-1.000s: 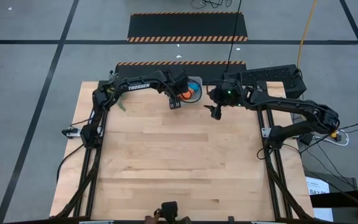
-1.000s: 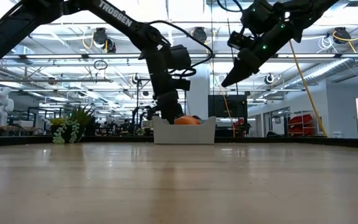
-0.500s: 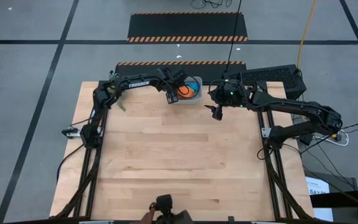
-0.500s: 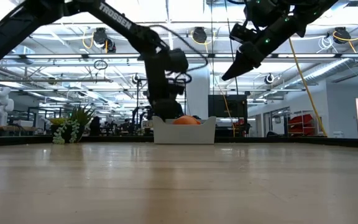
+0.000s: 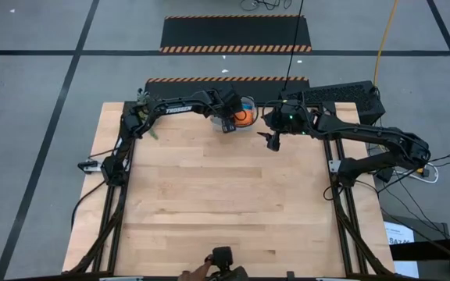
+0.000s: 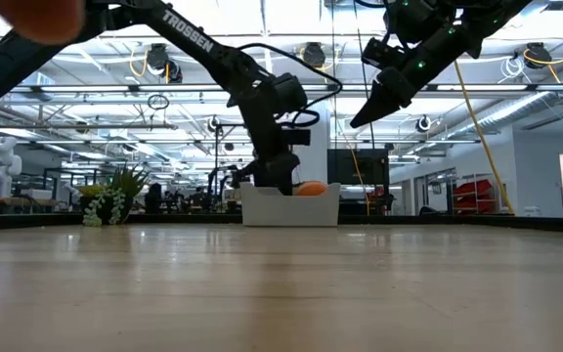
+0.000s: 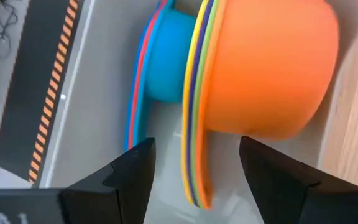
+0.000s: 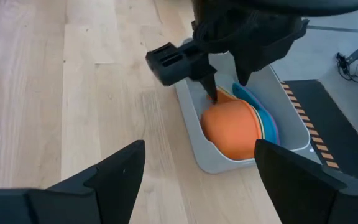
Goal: Nest measuring cups in basket
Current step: Put the stack of measuring cups into the gray bin
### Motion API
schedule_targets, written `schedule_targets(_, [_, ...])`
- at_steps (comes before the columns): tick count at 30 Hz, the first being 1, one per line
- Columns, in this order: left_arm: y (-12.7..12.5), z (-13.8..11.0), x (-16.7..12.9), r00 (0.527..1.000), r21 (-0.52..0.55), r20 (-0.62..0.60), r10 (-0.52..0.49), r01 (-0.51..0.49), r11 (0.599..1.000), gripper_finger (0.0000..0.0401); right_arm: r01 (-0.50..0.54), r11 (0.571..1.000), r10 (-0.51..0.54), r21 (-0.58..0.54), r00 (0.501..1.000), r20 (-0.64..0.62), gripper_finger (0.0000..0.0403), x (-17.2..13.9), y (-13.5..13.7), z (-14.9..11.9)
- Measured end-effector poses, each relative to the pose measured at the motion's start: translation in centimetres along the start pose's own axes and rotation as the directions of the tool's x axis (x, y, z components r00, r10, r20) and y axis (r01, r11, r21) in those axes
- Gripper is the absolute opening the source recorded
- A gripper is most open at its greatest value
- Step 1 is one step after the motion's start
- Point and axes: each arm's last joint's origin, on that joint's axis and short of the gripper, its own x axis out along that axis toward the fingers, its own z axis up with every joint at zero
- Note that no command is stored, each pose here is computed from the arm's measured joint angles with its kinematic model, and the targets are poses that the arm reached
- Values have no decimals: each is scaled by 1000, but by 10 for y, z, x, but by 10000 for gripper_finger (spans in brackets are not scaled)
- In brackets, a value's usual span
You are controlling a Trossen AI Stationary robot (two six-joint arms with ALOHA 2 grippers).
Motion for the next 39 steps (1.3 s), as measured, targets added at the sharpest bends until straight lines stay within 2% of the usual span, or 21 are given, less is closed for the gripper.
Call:
schedule_targets(6, [-3, 2, -1, 1000, 19, 12, 2, -2, 1000, 237, -1, 1000, 1, 0, 1000, 0, 297, 0, 0, 0])
schedule_targets(12, [-1, -4, -10, 996, 66, -79, 45, -40, 997, 237, -2, 1000, 2, -1, 1000, -4, 297, 0, 0, 0])
schedule_targets(15, [5, -4, -19, 996, 56, -74, 59, -55, 997, 237, -6, 1000, 6, -2, 1000, -14, 297, 0, 0, -1])
schedule_targets(20, [21, -11, -15, 998, 67, -38, -40, 43, 997, 239, -9, 1000, 8, -9, 1000, -20, 297, 0, 1, -2])
schedule_targets(25, [29, -19, -1, 991, 101, -25, -129, 131, 986, 277, -9, 1000, 9, -9, 1000, -20, 297, 0, 1, -2])
schedule_targets(32, [23, -12, 8, 992, 163, 32, -120, 113, 980, 350, -10, 1000, 9, -19, 1000, -20, 297, 0, 1, -2])
schedule_targets(39, [21, -15, 24, 994, 167, 25, -106, 100, 981, 366, -10, 1000, 10, -24, 1000, -20, 297, 0, 1, -2])
